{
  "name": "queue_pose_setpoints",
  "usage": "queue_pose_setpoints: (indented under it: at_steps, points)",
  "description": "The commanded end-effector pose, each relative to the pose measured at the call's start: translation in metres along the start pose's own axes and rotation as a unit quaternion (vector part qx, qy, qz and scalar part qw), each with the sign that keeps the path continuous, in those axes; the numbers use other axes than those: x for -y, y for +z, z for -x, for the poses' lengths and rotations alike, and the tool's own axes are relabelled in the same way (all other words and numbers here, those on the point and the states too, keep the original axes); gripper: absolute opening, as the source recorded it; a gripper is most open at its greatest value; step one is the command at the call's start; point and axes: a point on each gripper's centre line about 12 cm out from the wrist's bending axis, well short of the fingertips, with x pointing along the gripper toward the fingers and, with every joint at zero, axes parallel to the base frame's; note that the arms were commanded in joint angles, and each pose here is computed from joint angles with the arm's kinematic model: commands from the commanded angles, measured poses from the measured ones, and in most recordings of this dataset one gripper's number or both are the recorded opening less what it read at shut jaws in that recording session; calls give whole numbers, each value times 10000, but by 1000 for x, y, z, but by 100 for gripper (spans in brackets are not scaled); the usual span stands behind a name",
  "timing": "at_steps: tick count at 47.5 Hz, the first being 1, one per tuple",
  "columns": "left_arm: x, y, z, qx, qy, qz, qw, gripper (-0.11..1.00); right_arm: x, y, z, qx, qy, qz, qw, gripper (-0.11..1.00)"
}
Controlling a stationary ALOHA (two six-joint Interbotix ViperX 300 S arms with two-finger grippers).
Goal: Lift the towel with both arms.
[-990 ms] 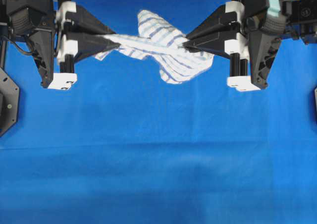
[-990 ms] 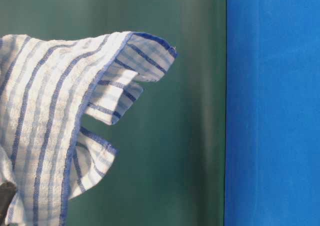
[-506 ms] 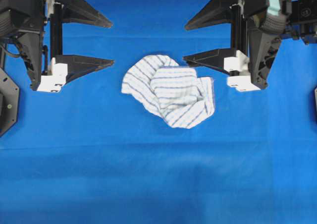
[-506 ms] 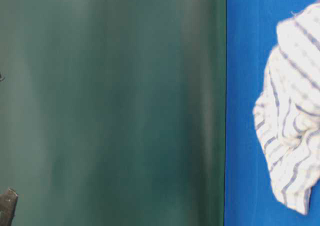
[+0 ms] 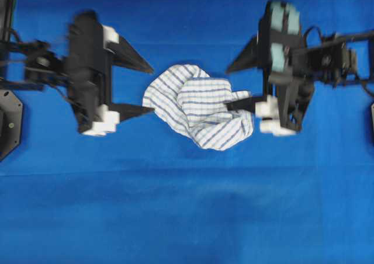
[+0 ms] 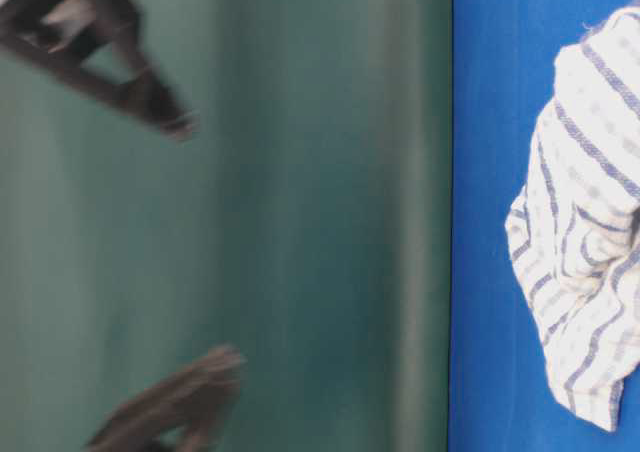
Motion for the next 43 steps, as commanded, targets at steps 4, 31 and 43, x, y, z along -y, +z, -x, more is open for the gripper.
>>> queue_pose_setpoints:
  at_steps: [4, 31, 43]
  points:
    - [1, -19, -24, -184, -11, -67, 9998, 92, -10, -32, -18, -263, 120, 51, 9996, 66]
    - [7, -109, -98, -1032, -70, -155, 9945, 92, -25, -125, -100, -996, 299, 35, 9946, 66]
    - [7, -130, -113, -1193, -63, -153, 9927, 92, -29, -142, -119, -1167, 333, 62, 9926, 66]
